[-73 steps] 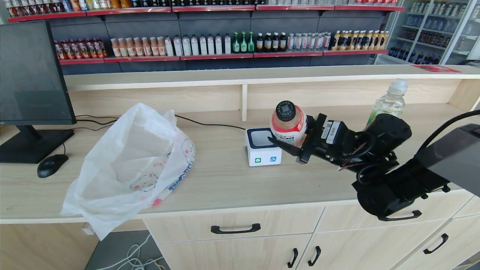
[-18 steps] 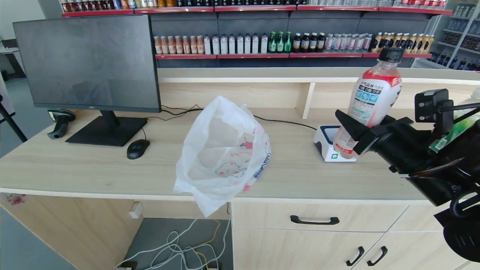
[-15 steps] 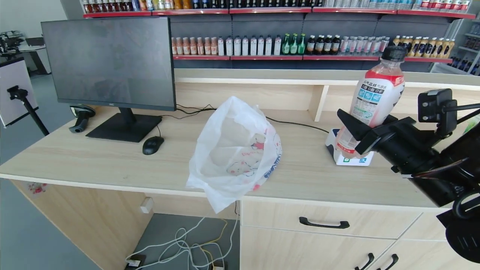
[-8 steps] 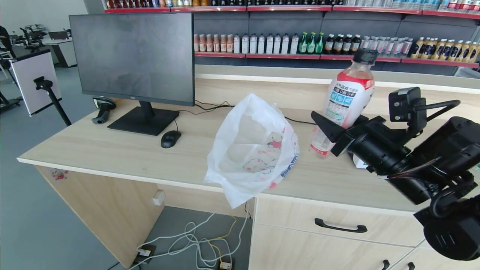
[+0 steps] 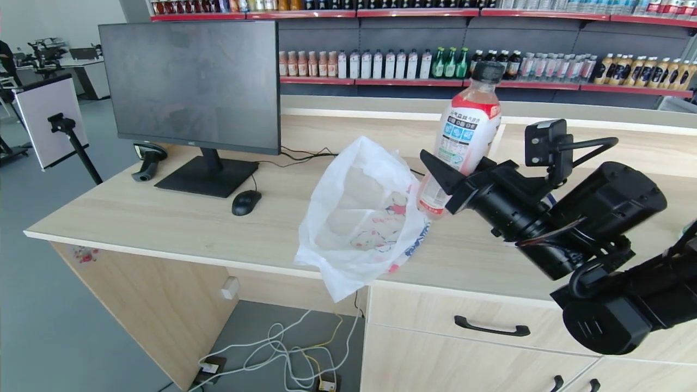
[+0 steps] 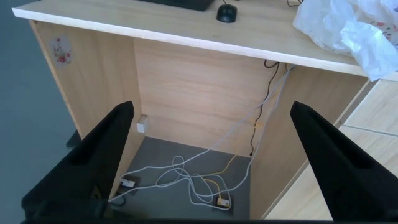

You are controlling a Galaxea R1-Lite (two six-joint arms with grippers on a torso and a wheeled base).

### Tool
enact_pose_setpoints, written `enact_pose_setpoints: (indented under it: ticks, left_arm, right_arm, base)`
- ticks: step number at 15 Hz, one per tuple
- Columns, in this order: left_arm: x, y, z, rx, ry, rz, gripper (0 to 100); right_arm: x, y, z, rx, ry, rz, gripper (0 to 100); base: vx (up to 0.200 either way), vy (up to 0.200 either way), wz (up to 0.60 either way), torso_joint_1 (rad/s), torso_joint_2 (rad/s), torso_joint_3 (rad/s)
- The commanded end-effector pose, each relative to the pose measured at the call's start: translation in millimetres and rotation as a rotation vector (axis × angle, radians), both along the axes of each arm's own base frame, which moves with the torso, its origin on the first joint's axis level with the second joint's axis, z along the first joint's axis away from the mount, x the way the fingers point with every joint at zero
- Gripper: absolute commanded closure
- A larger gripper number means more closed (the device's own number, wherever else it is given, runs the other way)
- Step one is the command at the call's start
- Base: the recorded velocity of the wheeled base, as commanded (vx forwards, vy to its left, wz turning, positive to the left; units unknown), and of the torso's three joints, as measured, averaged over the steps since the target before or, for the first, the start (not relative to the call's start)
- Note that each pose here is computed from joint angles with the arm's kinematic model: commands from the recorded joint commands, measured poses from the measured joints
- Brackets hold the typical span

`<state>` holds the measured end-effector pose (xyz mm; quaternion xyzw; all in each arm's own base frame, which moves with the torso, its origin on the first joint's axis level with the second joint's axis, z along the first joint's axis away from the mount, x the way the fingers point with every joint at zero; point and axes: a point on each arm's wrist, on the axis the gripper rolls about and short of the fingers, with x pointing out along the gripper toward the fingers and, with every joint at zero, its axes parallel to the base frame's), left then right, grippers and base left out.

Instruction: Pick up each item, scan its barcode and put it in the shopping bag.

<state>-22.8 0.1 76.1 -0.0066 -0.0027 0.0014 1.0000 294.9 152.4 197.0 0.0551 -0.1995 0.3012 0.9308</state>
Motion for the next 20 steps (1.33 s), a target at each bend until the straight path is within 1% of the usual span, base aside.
enact_pose_setpoints:
  ticks: [1, 4, 10, 15, 20]
  left_arm:
    - [0.0, 0.0, 0.0, -0.001, -0.001, 0.000, 0]
    - [0.1, 0.0, 0.1, -0.002, 0.001, 0.003, 0]
    - [0.0, 0.0, 0.0, -0.001, -0.001, 0.002, 0]
    - [0.0, 0.0, 0.0, -0.001, -0.001, 0.003, 0]
    - [0.1, 0.0, 0.1, -0.001, 0.001, 0.003, 0]
  right_arm:
    - [15.7, 20.4, -15.3, 0.002, 0.027, 0.038, 100]
    - [23.5, 43.7, -24.5, 0.005, 0.031, 0.086, 100]
    - [48.6, 56.7, -46.7, 0.015, 0.059, 0.091, 100]
    - [61.4, 63.5, -64.1, 0.008, 0.081, 0.090, 100]
    - [61.6, 63.7, -62.4, 0.008, 0.073, 0.089, 100]
  base:
    - [0.000, 0.000, 0.00, 0.000, 0.00, 0.000]
    - [0.000, 0.000, 0.00, 0.000, 0.00, 0.000]
    - [0.000, 0.000, 0.00, 0.000, 0.00, 0.000]
    - [0.000, 0.000, 0.00, 0.000, 0.00, 0.000]
    - [0.000, 0.000, 0.00, 0.000, 0.00, 0.000]
